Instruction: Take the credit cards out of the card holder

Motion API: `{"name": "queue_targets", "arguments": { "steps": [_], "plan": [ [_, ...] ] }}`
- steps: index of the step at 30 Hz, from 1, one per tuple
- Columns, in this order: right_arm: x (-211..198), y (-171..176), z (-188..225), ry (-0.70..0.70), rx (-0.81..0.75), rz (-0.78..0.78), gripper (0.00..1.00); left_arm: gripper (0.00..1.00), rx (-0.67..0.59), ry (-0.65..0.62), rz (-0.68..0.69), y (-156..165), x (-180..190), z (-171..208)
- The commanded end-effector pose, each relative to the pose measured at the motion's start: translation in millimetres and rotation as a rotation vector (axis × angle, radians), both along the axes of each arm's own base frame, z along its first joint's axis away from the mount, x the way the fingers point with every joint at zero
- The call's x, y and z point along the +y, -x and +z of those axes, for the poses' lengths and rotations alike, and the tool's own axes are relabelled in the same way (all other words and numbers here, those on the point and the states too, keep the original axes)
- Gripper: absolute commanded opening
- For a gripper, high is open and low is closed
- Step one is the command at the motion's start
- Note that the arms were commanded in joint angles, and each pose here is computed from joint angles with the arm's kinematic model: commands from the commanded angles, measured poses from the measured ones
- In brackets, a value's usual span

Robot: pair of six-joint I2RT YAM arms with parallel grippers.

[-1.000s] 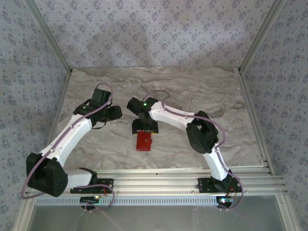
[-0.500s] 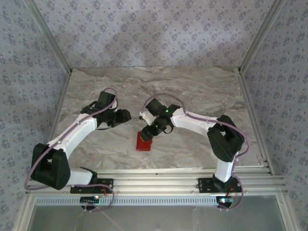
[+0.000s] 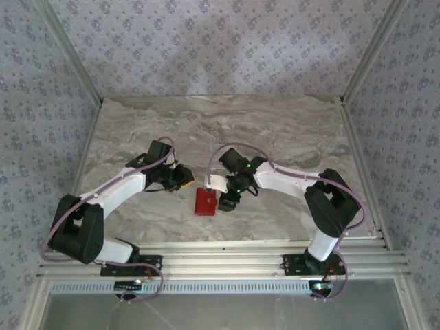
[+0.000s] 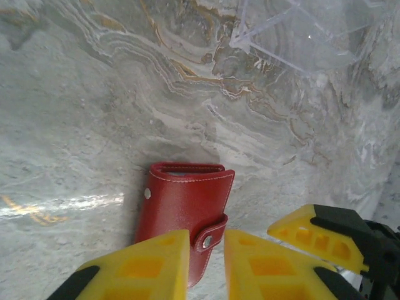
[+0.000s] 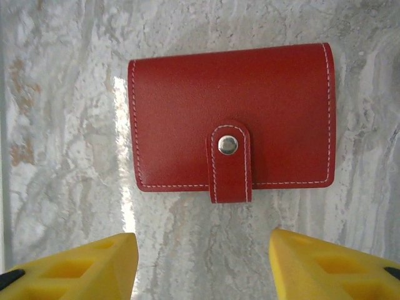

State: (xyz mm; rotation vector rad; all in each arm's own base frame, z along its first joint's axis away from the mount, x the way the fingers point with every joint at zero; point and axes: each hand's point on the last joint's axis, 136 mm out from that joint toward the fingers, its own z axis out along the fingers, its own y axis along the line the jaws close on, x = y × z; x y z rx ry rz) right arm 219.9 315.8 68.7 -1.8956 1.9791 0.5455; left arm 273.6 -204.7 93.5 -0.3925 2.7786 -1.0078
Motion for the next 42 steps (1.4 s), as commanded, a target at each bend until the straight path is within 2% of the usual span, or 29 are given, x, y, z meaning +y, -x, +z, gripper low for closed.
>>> {"name": "queue_targets", "arguments": {
  "steps": [1,7,10,18,26,36,42],
  "plan": [
    [4,-8,6,-0.001,-0.132,0.092,0.58,0.18,0.025,0.093,-0.022,-1,-18,1],
    [17,-7,0,0.016,-0.167,0.154,0.52,0.03,0.060,0.117,-0.053,-1,-26,-9],
    [23,-9,-5,0.024,-0.165,0.169,0.47,0.00,0.079,0.112,-0.066,2,-27,-16],
    [38,-20,-7,0.026,-0.186,0.153,0.44,0.00,0.134,0.073,-0.085,10,-24,-36],
    [40,-12,-17,0.051,-0.164,0.153,0.44,0.00,0.183,0.033,-0.100,14,-21,-56],
    [41,-5,-34,0.089,-0.139,0.122,0.45,0.00,0.211,0.000,-0.111,19,-17,-66],
    [36,-8,-46,0.135,-0.140,0.107,0.41,0.00,0.214,-0.017,-0.117,20,-15,-66]
  ]
}}
